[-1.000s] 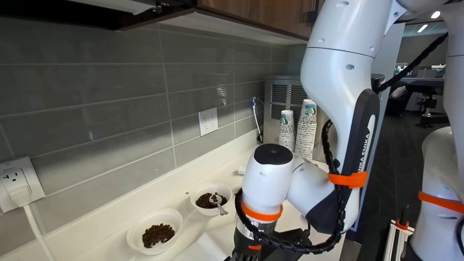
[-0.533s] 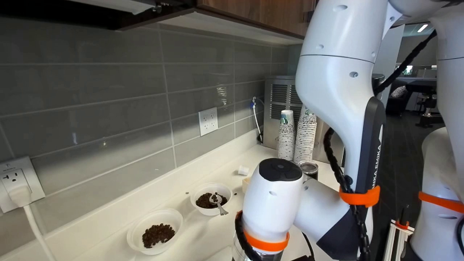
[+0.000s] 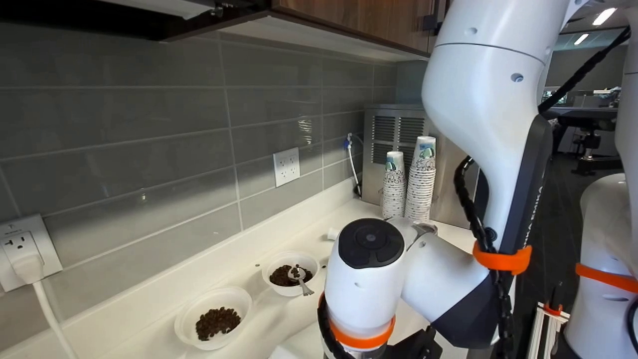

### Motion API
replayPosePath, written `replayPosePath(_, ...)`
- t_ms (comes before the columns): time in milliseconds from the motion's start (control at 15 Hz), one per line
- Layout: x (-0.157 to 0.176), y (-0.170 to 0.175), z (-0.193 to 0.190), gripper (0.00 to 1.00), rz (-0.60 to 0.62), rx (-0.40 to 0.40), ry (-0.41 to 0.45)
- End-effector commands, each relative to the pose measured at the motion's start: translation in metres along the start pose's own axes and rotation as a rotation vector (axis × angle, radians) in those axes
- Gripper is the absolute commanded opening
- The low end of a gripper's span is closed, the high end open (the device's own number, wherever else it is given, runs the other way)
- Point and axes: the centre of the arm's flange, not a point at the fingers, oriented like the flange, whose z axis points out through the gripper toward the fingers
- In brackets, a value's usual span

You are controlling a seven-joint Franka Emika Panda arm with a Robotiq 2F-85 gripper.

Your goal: Wipe a portion of the counter using the paper towel

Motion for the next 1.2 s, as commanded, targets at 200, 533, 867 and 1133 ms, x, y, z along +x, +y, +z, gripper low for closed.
replayPosePath(200, -0.020, 0.068, -0.006, 0.01, 0.054, -0.269, -0.128)
replayPosePath(533, -0.020, 0.047, -0.006, 0.01, -0.035, -0.129, -0.265)
replayPosePath(867, -0.026, 0.014, -0.011, 0.01, -0.158, 0.015, -0.362)
replayPosePath(1133, -0.037, -0.015, -0.011, 0.01, -0.209, 0.094, -0.366)
